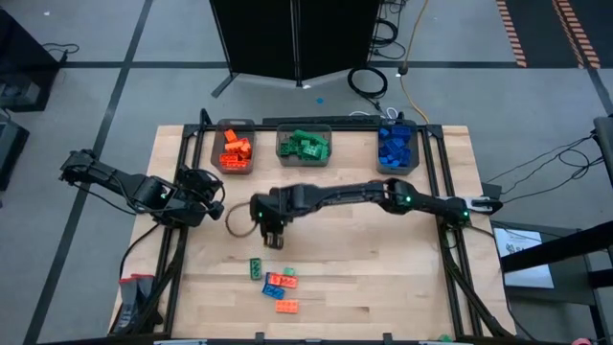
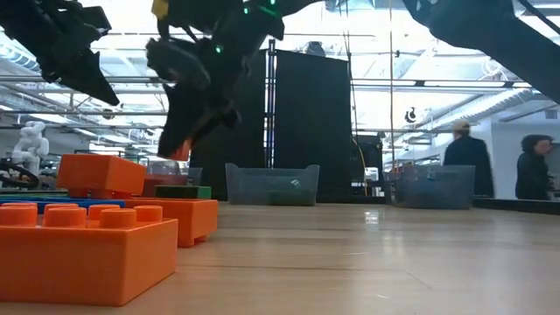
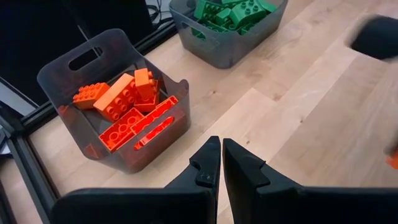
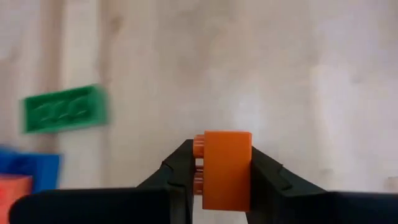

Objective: Sort blocks
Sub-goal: Put the orange game piece into the left black bin

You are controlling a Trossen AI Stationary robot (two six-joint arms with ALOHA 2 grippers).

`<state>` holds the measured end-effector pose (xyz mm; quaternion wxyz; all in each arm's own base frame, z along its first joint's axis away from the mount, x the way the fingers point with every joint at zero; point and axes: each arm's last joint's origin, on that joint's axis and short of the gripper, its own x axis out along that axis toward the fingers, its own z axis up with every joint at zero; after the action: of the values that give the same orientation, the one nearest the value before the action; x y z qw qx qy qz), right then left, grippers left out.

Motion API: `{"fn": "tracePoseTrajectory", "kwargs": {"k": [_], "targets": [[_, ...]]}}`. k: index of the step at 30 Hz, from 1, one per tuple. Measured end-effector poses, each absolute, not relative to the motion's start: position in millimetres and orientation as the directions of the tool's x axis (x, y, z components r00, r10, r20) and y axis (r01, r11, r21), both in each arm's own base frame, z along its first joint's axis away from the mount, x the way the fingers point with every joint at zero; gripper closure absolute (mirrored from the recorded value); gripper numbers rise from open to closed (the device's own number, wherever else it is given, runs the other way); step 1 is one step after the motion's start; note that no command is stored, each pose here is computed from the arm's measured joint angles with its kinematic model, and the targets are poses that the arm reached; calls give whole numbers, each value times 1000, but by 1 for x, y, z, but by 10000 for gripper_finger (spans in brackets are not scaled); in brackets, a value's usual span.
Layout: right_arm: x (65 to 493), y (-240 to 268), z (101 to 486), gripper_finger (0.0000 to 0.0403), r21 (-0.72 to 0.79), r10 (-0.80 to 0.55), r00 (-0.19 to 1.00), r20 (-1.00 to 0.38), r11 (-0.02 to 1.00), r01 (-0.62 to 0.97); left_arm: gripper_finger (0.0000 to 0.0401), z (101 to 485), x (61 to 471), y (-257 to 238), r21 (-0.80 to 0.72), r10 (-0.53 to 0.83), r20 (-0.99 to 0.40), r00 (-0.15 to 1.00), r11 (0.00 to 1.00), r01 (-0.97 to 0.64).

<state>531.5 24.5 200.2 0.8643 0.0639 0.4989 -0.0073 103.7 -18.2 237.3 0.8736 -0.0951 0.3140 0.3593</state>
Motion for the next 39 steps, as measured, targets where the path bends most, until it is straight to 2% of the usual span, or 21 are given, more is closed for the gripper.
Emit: {"fn": "tracePoseTrajectory", "kwargs": {"k": [6, 10, 22, 26, 33, 39], "targets": [[535, -15, 203, 327, 69, 5, 540, -842, 993, 98, 378, 237, 104, -18, 58, 568, -617, 544, 723, -688], [541, -41, 209, 327, 55, -24, 613, -790, 992, 109, 378, 237, 104, -18, 58, 568, -617, 545, 723, -688], [559, -117, 245, 327, 62, -166, 894, -416, 976, 210, 378, 237, 104, -18, 57, 568, -617, 545, 723, -689], [558, -136, 251, 327, 73, -205, 919, -336, 967, 243, 378, 237, 104, -18, 60, 574, -612, 544, 719, -692], [563, -160, 240, 327, 106, -292, 929, -229, 941, 322, 378, 238, 104, -17, 73, 604, -584, 542, 704, -706], [567, -169, 224, 327, 158, -306, 929, -210, 927, 341, 378, 239, 104, -17, 85, 619, -571, 539, 697, -712]]}}
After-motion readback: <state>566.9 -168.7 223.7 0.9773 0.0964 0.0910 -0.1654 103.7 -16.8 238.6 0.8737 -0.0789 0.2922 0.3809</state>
